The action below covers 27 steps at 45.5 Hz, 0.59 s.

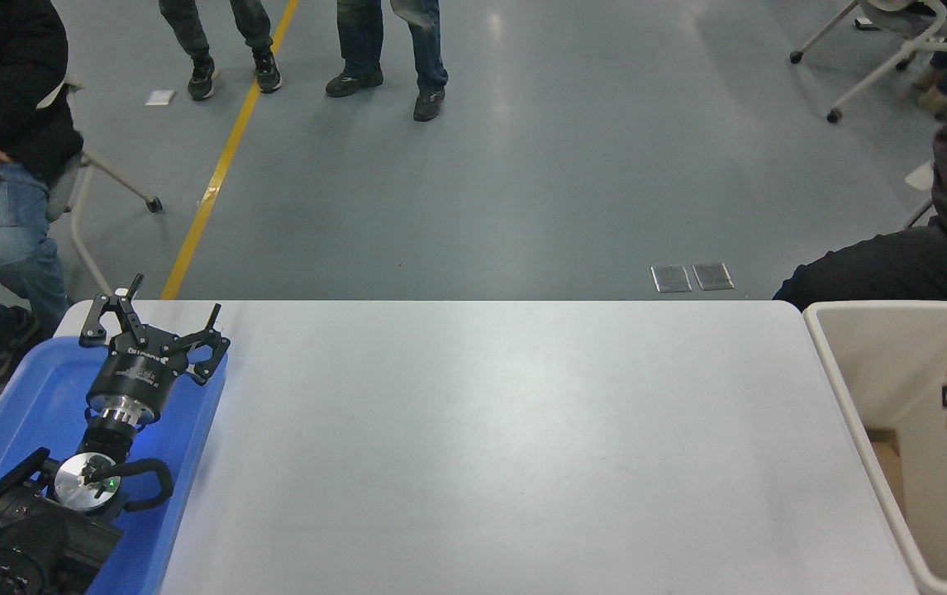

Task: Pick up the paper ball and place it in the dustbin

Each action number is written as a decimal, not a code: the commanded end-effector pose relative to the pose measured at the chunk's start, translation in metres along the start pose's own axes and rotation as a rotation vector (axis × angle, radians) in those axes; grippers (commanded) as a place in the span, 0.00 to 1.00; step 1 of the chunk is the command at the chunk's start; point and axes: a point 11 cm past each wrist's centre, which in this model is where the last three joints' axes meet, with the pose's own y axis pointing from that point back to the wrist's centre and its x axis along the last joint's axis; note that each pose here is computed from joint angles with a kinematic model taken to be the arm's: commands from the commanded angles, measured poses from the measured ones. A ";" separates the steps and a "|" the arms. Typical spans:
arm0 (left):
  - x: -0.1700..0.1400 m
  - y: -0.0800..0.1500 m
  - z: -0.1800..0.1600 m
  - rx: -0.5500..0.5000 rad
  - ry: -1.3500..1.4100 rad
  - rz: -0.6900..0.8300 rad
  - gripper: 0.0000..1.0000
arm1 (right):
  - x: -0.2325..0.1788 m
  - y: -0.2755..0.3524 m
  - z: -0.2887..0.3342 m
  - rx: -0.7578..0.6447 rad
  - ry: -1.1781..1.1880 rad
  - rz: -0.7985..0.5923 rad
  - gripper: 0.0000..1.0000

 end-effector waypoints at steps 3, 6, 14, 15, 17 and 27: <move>-0.001 -0.001 0.000 0.000 0.000 -0.002 0.99 | -0.026 -0.009 -0.011 0.001 -0.020 0.008 0.00; -0.001 -0.001 0.000 0.000 0.000 -0.002 0.99 | -0.025 -0.009 -0.009 -0.002 -0.021 0.005 0.67; -0.001 -0.001 0.000 0.000 0.000 -0.002 0.99 | -0.023 -0.008 -0.006 -0.010 -0.015 -0.001 1.00; -0.001 -0.001 0.000 -0.001 0.001 -0.001 0.99 | -0.023 -0.008 -0.006 -0.009 -0.015 -0.003 1.00; -0.001 -0.001 0.000 0.000 0.000 -0.002 0.99 | -0.024 -0.008 -0.008 -0.005 -0.015 -0.006 1.00; -0.001 -0.001 0.000 -0.001 0.000 -0.003 0.99 | -0.006 -0.004 -0.007 0.001 -0.015 0.011 1.00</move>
